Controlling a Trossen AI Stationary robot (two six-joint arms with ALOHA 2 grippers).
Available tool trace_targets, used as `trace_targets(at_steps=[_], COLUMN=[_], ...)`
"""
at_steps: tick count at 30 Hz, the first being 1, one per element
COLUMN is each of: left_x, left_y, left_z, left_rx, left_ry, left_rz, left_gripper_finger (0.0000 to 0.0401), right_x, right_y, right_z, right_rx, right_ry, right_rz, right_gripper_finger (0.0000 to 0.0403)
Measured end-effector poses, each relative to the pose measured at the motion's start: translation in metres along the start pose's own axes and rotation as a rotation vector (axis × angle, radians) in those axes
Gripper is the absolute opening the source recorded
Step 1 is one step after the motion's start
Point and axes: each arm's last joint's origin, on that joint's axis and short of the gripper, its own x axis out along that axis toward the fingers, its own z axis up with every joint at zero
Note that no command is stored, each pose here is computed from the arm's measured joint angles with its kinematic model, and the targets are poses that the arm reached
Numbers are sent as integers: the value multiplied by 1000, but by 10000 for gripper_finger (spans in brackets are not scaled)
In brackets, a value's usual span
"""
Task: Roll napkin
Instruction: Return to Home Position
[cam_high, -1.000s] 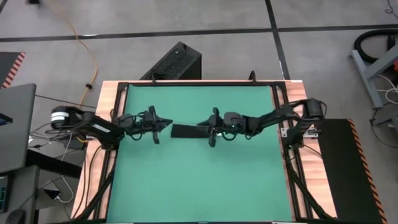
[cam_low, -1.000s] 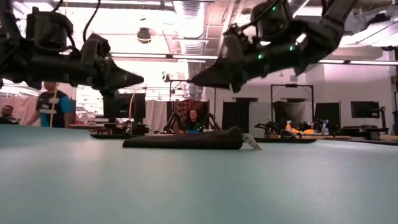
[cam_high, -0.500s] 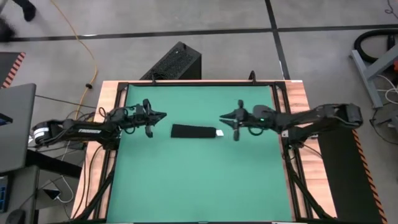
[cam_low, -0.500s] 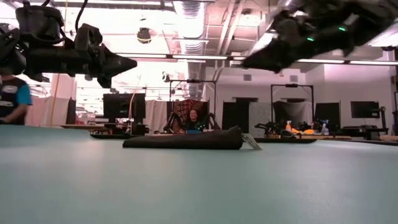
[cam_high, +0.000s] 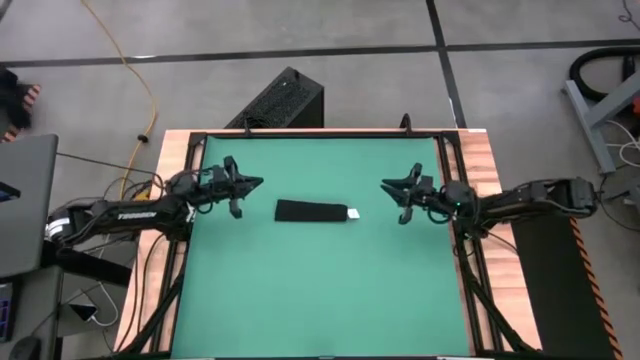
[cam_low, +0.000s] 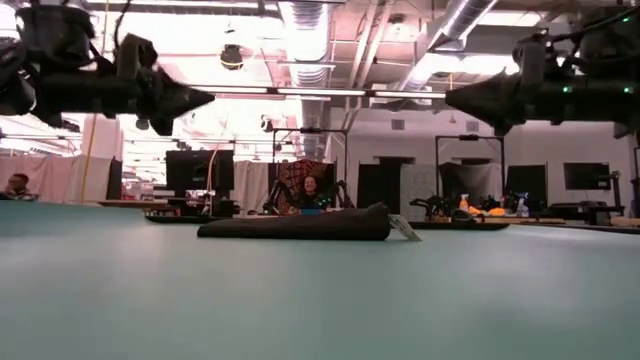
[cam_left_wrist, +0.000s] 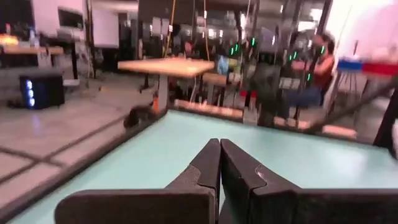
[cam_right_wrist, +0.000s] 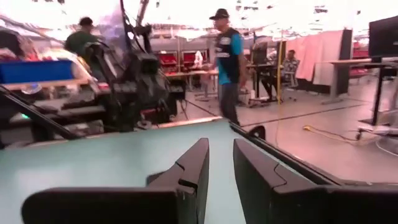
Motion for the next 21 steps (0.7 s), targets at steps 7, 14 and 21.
trace_targets(at_steps=[7, 14, 21], left_x=[-15, -32, -51], left_y=[-2, -2, -2], left_z=[23, 26, 29], left_rx=[-34, -59, -98], left_ry=[-154, -151, -62], left_rz=[41, 192, 479], left_gripper_finger=[0, 0, 0], right_x=[1, 1, 1], right_y=[-3, -3, -3], right_z=[-3, -6, -7], right_rx=[0, -2, 1], right_ry=[27, 51, 62], right_rz=[-22, -22, -23], right_gripper_finger=[98, 98, 98])
